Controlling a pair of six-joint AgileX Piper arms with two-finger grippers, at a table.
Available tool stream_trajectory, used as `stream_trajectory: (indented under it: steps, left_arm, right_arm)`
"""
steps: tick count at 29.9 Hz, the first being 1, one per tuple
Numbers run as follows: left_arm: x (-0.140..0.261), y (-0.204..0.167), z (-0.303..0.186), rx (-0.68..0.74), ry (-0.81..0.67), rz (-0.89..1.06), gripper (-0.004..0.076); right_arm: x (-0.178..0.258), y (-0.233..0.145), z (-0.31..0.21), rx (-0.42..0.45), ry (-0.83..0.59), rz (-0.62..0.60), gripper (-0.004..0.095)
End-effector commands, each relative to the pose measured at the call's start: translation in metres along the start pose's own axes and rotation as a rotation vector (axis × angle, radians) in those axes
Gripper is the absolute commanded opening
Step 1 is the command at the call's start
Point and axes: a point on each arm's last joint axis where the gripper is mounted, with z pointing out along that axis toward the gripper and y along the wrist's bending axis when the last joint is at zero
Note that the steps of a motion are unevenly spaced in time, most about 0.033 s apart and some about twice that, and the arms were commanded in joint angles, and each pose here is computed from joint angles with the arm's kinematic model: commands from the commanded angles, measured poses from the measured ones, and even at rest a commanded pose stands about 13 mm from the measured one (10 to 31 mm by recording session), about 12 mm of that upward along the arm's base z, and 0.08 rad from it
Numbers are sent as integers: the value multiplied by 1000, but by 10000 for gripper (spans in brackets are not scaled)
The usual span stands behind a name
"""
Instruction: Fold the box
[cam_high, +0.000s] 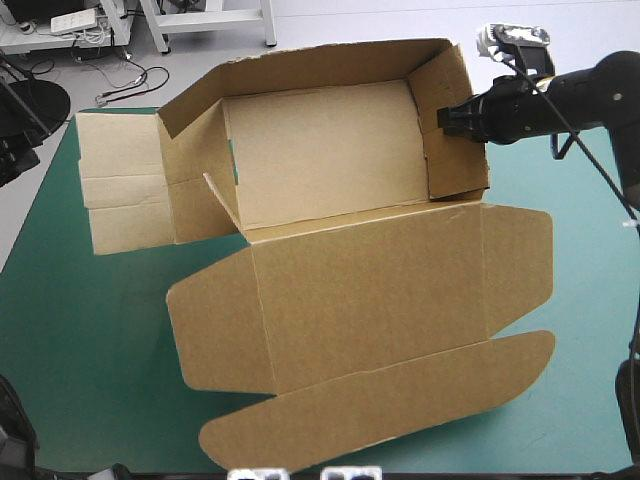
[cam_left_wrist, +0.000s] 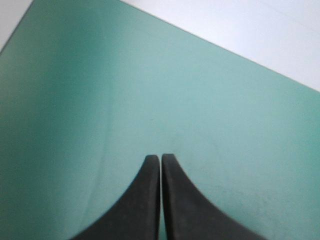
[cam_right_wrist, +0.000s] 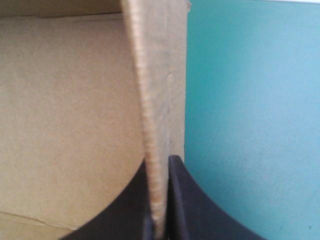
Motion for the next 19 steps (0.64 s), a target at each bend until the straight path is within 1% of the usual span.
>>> stream_trajectory:
  steps: [1, 3, 6, 9, 12, 15, 19]
  left_arm:
    - [-13, -20, -7, 186, -102, -1, 1]
    - [-12, -21, 2, 291, -69, -19, 1]
    - [-10, -25, 12, 500, -11, -54, 1]
    - [-10, -32, 17, 534, -5, -66, 1]
    - [-7, -51, 20, 571, 19, -34, 1]
    - [-1, -79, 19, 639, 39, 15, 1]
    - [7, -117, 11, 756, 43, 77, 1]
  right_arm:
    - [-1, 26, -55, -60, -148, -14, -5]
    - [2, 33, -71, -75, -187, -16, -5]
    - [5, 39, -88, -81, -229, -21, -5]
    - [6, 40, -95, -71, -247, -22, -5]
    - [5, 40, -95, -74, -264, -19, -5]
    - [1, 38, -90, -103, -268, -11, -5]
    - [-4, 30, -79, -98, -269, 6, -5]
